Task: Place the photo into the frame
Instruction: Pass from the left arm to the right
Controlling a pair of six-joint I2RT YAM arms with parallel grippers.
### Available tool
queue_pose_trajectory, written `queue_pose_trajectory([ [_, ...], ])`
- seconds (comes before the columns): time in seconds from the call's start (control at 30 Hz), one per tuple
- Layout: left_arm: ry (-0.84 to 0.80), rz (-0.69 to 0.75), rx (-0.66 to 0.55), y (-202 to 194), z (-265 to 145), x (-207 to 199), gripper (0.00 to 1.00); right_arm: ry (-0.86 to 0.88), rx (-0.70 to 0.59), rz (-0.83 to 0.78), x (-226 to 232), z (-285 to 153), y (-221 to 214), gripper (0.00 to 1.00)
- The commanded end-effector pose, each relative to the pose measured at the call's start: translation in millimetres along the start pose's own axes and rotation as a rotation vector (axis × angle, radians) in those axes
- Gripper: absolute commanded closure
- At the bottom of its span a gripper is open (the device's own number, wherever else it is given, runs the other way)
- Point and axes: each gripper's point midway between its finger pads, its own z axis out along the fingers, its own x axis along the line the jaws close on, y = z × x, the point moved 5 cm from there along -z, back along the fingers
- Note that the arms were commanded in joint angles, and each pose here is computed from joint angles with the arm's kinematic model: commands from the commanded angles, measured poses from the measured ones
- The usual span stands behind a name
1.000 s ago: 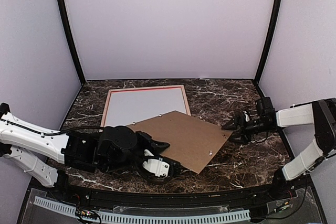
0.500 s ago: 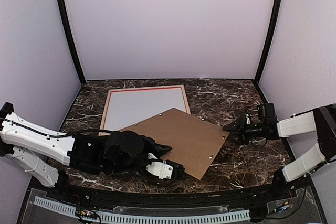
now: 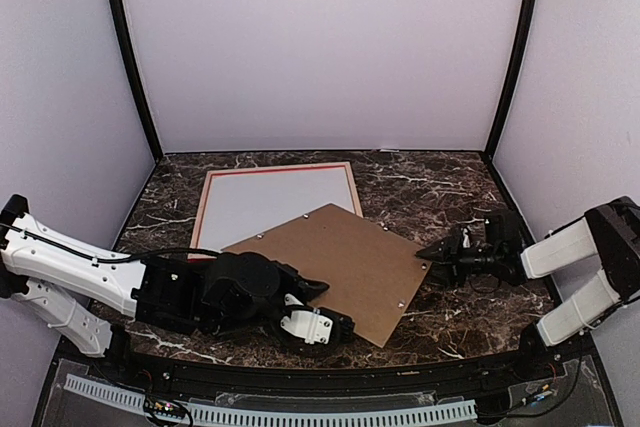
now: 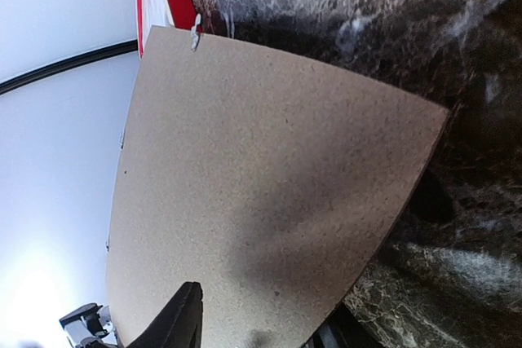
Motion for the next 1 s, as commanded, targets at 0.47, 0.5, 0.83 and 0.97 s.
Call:
queue_pose_trajectory([
  [0.47, -0.058, -0.099, 0.022, 1.2, -0.1, -4.8, 0.74, 0.160, -0.074, 0.049, 18.5, 0.4, -3.5, 0.84],
  [0.5, -0.069, -0.099, 0.031, -0.3, -0.1, -7.4, 0.73, 0.165, -0.075, 0.046, 20.0, -0.1, -3.2, 0.86],
  [0.83, -0.111, -0.166, 0.099, -13.7, -4.7, -19.3, 0.61, 0.209, -0.086, 0.001, 40.0, -7.1, 3.3, 1.00],
  [0.97, -0.112, -0.187, 0.122, -18.4, -6.0, -22.8, 0.51, 0.233, -0.099, -0.020, 52.2, -14.5, 9.6, 1.00],
])
